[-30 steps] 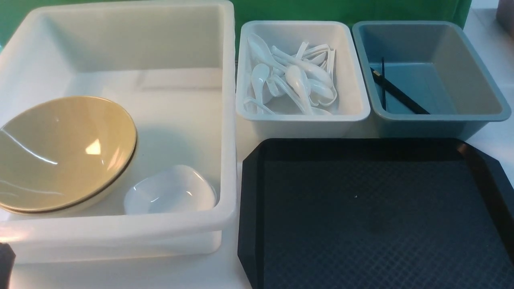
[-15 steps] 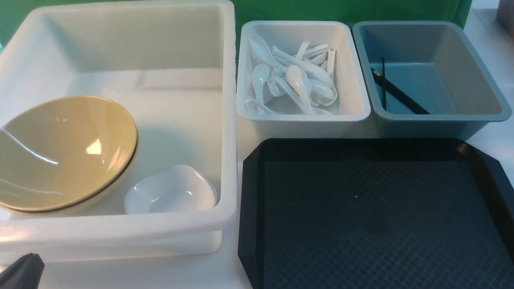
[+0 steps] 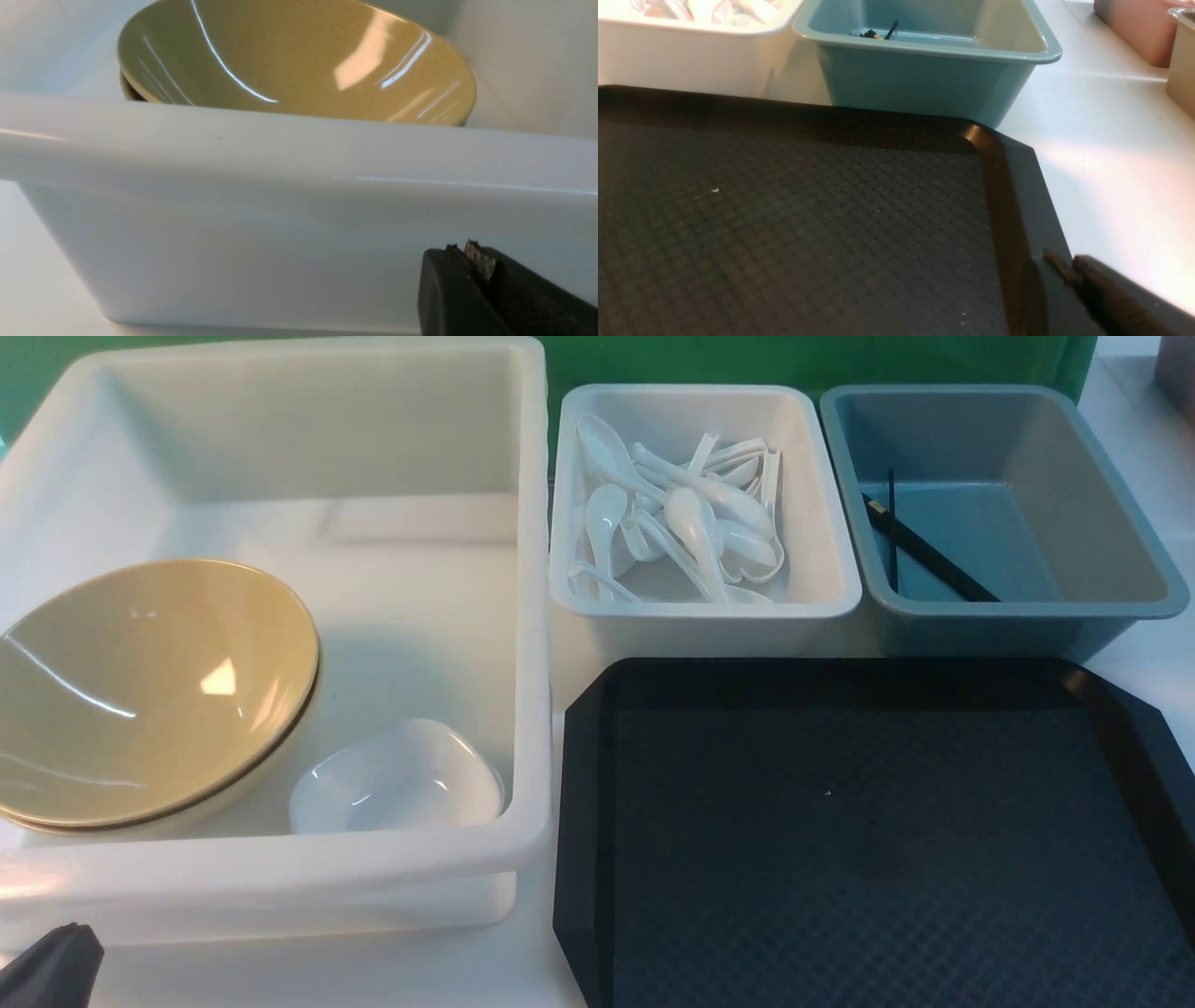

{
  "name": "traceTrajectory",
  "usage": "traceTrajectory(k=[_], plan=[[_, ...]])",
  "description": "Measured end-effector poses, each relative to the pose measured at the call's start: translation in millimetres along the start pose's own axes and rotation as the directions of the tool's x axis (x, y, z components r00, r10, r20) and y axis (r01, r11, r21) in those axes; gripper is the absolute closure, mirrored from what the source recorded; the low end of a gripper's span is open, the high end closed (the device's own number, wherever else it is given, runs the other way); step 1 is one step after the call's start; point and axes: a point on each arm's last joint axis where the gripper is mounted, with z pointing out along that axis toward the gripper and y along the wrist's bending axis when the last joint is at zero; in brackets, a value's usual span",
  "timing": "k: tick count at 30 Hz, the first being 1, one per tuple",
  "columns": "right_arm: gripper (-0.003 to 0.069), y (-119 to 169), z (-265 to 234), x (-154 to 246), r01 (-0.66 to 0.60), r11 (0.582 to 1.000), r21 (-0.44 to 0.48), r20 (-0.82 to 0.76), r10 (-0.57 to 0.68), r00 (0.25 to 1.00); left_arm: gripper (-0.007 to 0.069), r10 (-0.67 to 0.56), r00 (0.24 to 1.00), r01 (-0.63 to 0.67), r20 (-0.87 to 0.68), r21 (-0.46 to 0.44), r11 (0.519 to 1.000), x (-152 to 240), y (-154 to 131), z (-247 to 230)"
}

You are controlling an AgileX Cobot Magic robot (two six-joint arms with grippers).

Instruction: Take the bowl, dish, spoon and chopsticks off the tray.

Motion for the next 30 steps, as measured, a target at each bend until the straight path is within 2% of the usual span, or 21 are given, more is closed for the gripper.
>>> traceTrajectory(k=[30], plan=[[0.0524, 0.0, 0.0, 0.1, 0.000, 1.000, 0.000, -0.001, 0.000, 1.000, 0.0631, 0.001, 1.000, -0.001, 0.005, 0.001, 1.000, -0.4, -0.1, 0.0]])
